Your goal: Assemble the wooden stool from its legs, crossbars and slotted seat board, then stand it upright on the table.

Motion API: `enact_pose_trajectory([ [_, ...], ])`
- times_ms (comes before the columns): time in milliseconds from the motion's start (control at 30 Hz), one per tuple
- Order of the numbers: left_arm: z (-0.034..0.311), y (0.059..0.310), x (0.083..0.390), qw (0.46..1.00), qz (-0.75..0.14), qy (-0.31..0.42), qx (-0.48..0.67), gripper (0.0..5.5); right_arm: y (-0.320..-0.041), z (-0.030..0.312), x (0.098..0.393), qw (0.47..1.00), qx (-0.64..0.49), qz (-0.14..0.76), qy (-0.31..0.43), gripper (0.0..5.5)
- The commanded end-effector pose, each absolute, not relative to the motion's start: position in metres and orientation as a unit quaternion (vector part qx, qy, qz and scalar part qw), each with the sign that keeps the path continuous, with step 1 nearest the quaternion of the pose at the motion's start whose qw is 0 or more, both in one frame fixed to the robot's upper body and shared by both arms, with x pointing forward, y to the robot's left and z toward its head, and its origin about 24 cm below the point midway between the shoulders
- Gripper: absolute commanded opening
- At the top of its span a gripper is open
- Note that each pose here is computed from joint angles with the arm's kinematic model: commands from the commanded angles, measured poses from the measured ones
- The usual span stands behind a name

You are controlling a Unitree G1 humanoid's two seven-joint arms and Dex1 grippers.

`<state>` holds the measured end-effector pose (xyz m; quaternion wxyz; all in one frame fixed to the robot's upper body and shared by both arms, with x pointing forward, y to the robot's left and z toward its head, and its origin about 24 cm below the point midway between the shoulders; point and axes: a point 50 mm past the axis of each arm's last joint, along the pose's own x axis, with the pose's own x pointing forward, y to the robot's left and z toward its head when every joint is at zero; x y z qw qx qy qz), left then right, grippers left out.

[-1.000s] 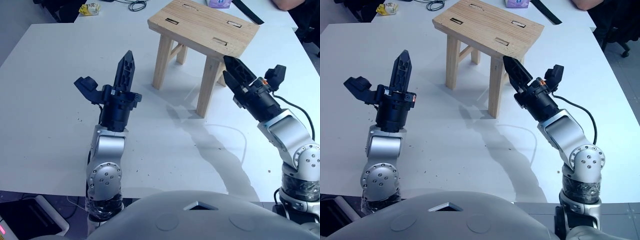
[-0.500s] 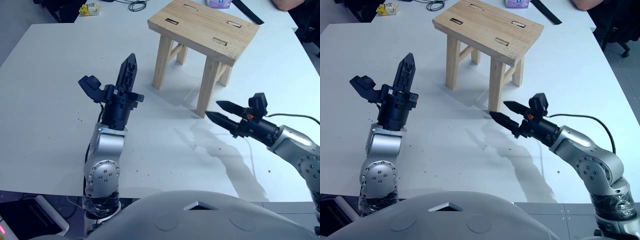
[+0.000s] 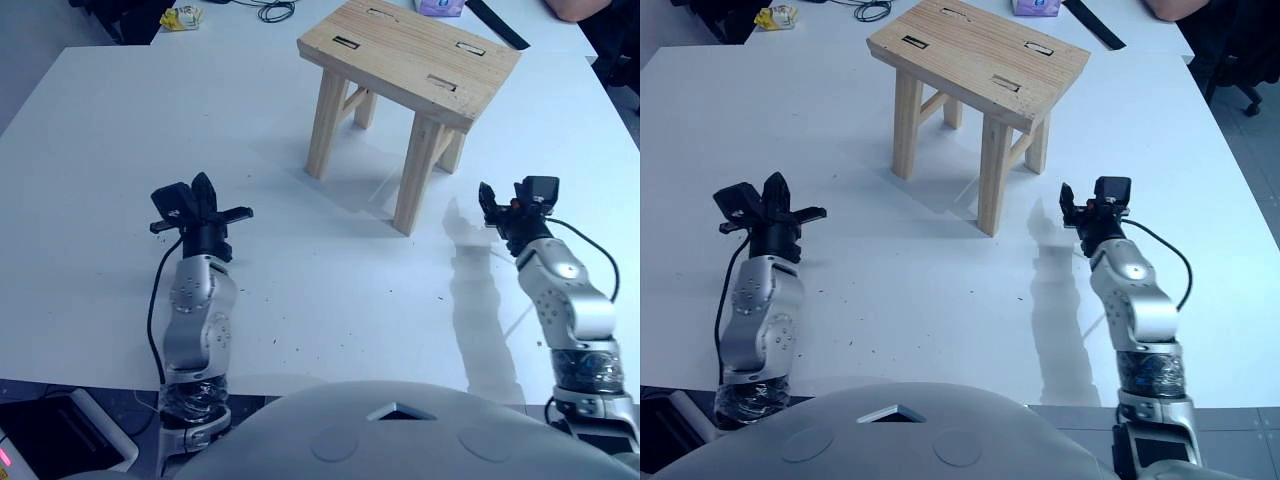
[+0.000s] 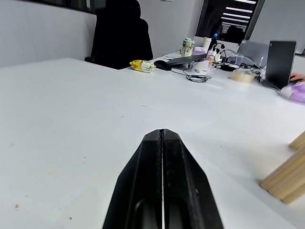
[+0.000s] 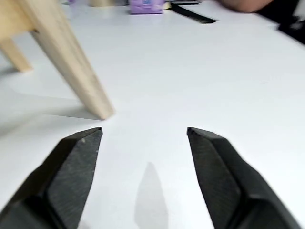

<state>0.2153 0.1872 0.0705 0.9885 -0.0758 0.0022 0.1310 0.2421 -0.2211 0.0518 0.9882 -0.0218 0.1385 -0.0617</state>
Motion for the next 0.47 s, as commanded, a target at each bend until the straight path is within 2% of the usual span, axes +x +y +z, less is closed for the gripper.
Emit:
enact_pose_trajectory([
  [33,0.058,0.175,0.209,0.984,0.16,0.023,-0.079,0.0,-0.196,0.064,0.253,0.989,-0.005,-0.108,0.099,2.47],
  [267,0.068,0.177,0.205,0.983,0.167,0.001,-0.072,0.0,-0.188,0.066,0.245,0.986,-0.02,-0.138,0.087,2.45],
  [467,0.071,0.161,0.209,0.993,0.112,-0.002,-0.046,0.0,-0.178,0.071,0.239,0.984,-0.022,-0.162,0.07,2.45],
])
